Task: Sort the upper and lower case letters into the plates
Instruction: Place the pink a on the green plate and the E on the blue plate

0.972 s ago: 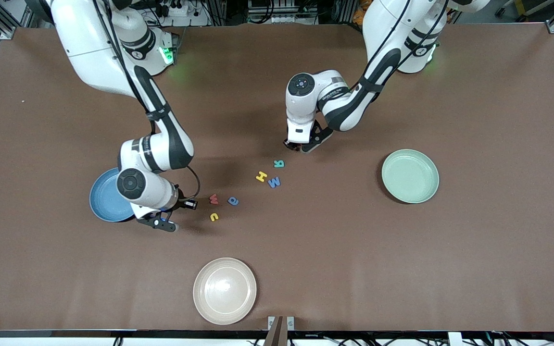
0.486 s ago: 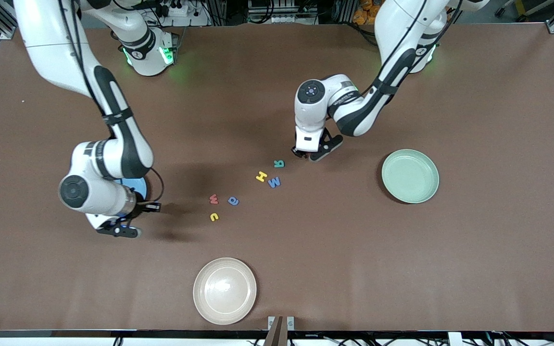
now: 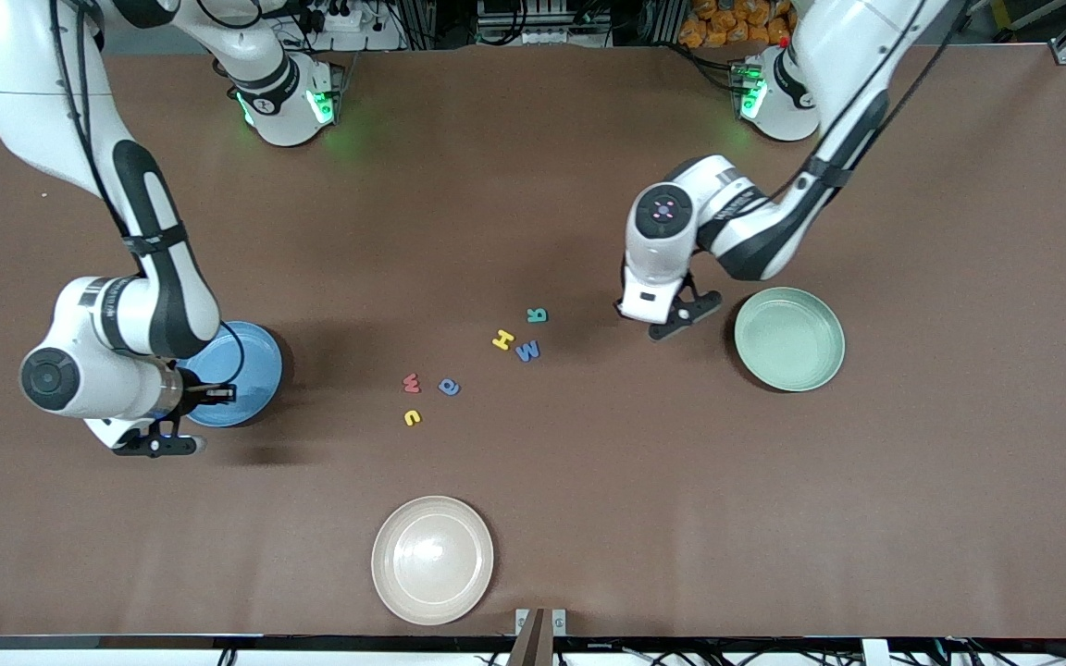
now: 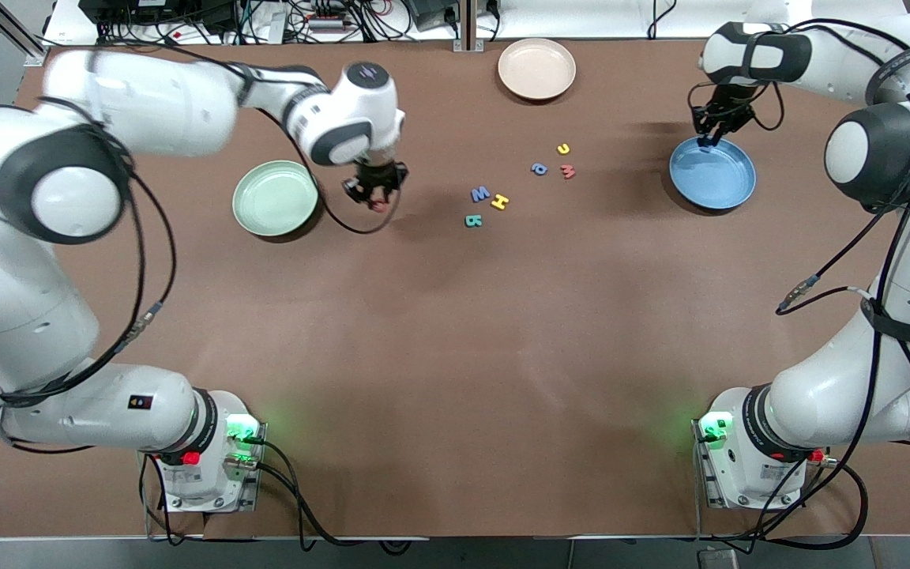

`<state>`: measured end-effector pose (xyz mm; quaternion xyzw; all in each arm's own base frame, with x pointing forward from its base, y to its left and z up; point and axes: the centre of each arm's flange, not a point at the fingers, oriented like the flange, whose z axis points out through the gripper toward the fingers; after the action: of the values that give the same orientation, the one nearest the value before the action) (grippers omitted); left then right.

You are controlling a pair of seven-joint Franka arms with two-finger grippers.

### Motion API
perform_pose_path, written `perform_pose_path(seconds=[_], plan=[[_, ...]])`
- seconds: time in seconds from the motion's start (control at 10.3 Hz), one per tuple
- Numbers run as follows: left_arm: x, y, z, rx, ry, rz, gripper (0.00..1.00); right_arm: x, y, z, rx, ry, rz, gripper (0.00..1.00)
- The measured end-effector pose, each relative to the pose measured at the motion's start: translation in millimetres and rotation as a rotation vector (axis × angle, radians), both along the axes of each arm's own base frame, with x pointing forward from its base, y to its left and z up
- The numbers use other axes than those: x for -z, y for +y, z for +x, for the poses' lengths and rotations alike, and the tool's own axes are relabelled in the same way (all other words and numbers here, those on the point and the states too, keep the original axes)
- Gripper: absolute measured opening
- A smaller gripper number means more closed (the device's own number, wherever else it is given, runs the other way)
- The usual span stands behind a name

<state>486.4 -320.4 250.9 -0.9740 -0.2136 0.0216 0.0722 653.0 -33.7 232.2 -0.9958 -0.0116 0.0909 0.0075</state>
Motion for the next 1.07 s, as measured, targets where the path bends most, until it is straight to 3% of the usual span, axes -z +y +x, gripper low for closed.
perform_pose_path(seconds=[0.19, 0.68, 1.07], plan=[[-14.8, 63.8, 26.4, 0.083, 0.067, 0.014, 0.37, 1.4, -10.2, -3.6, -0.009, 0.024, 0.007, 0.39], [-4.5, 197.8, 56.3, 0.204, 0.151, -0.037, 0.37, 0.7, 19.6, -2.5, -0.009, 0.028, 0.012, 1.00], [12.2, 204.5, 49.0, 0.215, 0.151, -0.070, 0.37, -4.0, 117.5, -3.9, -0.043, 0.014, -0.001, 1.00]])
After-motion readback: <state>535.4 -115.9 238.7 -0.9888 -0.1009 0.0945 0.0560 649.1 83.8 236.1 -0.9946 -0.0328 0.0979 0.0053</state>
